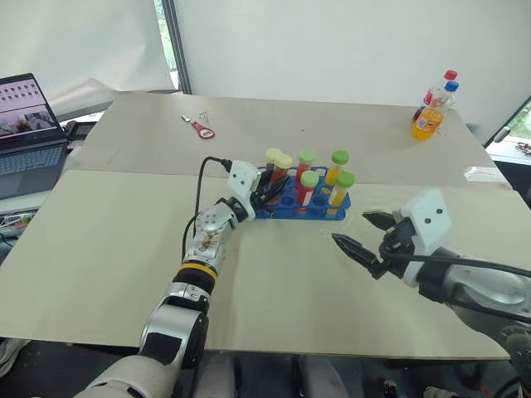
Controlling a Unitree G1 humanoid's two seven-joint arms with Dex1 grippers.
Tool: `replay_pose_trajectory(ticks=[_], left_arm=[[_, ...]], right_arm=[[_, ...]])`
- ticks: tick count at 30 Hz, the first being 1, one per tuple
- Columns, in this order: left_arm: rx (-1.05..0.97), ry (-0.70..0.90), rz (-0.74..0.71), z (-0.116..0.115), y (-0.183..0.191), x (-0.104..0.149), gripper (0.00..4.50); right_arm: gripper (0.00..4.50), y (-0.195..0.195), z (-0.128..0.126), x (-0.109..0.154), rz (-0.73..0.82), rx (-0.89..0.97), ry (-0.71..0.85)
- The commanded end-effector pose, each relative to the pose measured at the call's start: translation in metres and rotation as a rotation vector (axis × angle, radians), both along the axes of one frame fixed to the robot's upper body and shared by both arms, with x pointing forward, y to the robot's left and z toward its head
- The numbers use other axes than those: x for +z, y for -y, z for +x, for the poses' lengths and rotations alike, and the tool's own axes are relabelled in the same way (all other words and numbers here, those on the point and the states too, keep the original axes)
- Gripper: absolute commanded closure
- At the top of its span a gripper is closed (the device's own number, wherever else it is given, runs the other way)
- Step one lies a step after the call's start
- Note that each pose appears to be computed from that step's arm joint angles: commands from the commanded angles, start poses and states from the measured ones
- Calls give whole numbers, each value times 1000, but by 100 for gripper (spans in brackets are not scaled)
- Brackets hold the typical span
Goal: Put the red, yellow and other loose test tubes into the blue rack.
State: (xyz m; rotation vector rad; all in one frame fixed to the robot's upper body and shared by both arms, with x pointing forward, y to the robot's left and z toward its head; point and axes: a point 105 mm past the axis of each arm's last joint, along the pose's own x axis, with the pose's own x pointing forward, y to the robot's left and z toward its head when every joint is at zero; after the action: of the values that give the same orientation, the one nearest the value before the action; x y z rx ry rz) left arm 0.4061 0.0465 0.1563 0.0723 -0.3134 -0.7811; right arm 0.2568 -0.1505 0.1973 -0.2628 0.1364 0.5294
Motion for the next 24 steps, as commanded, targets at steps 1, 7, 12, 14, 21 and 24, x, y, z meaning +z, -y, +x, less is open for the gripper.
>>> replay_pose_trajectory(ticks=[1,7,12,14,21,24], left_arm=[[16,19,24,0,-8,-1,175],[-68,12,162,-12,-26,-6,4],[-152,-39,393,-36,-75,0,4],[-152,-85,491,-45,-98,6,4],[-60,-153,769,-72,-167,36,0],[-47,-203,798,-82,-181,43,0]], right_arm=[[48,5,4,9,-5,-30,42],[48,9,9,14,-35,0,56],[48,27,16,28,-129,95,81],[48,35,15,36,-141,166,83],[0,72,14,59,-229,270,54],[0,80,14,66,-251,290,55]])
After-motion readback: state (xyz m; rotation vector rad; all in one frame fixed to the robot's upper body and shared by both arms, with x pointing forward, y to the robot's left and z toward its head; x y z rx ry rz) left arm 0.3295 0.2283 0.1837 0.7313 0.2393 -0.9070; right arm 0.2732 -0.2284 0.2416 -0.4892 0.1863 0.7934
